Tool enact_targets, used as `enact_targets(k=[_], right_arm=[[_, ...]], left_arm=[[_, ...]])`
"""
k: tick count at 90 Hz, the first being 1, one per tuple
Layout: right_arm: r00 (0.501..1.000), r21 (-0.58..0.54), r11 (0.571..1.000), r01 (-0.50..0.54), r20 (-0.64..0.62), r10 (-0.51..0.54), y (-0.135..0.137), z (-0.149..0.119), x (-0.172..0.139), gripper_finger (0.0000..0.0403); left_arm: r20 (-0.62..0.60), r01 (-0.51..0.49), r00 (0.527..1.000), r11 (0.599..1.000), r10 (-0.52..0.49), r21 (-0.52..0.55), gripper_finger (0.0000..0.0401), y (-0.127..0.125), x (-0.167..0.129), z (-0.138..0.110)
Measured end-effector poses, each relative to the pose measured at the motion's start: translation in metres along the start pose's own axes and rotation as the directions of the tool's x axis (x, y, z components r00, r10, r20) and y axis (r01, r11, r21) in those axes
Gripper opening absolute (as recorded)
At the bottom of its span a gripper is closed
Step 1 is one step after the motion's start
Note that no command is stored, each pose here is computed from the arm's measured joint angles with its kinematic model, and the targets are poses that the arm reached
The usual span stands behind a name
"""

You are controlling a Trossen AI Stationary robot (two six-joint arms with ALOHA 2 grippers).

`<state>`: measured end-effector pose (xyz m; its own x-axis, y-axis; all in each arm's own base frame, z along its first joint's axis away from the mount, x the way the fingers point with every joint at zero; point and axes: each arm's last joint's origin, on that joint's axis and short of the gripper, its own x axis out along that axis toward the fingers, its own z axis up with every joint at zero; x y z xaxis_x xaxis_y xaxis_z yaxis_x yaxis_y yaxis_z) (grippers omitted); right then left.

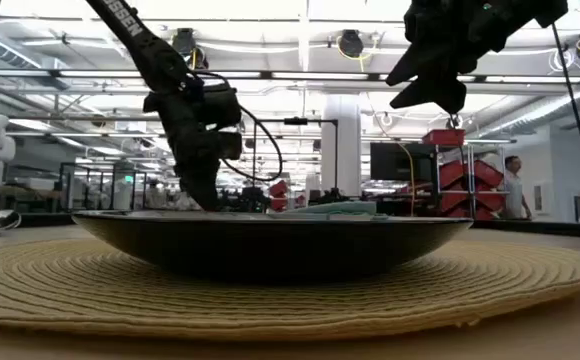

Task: Set table place
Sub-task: Move the blue napkin to the left of the brown mat

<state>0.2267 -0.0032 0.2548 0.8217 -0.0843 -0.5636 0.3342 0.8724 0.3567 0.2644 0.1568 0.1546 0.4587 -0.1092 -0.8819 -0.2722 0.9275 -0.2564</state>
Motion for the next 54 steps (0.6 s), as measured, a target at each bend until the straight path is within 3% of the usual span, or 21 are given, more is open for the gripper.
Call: enact_targets(k=[18, 35, 54], right_arm=[[1.0, 0.001, 1.0, 0.0, 0.0, 0.0, 0.0, 0.0, 0.0, 0.0196], [1.0, -0.006, 1.0, 0.0, 0.0, 0.0, 0.0, 0.0, 0.0, 0.0196], [1.0, -0.02, 1.0, -0.003, -0.008, 0.003, 0.001, -0.001, 0.0, 0.0196]], left_arm=[[-0.008, -0.039, 0.999, 0.999, 0.039, -0.035, 0.0078, 0.0, 0.0, 0.0], [-0.016, -0.037, 0.999, 0.999, 0.037, -0.02, 0.0143, -0.009, 0.004, 0.001], [-0.006, -0.139, 0.99, 0.99, 0.139, -0.006, 0.02, -0.02, 0.008, 0.005]])
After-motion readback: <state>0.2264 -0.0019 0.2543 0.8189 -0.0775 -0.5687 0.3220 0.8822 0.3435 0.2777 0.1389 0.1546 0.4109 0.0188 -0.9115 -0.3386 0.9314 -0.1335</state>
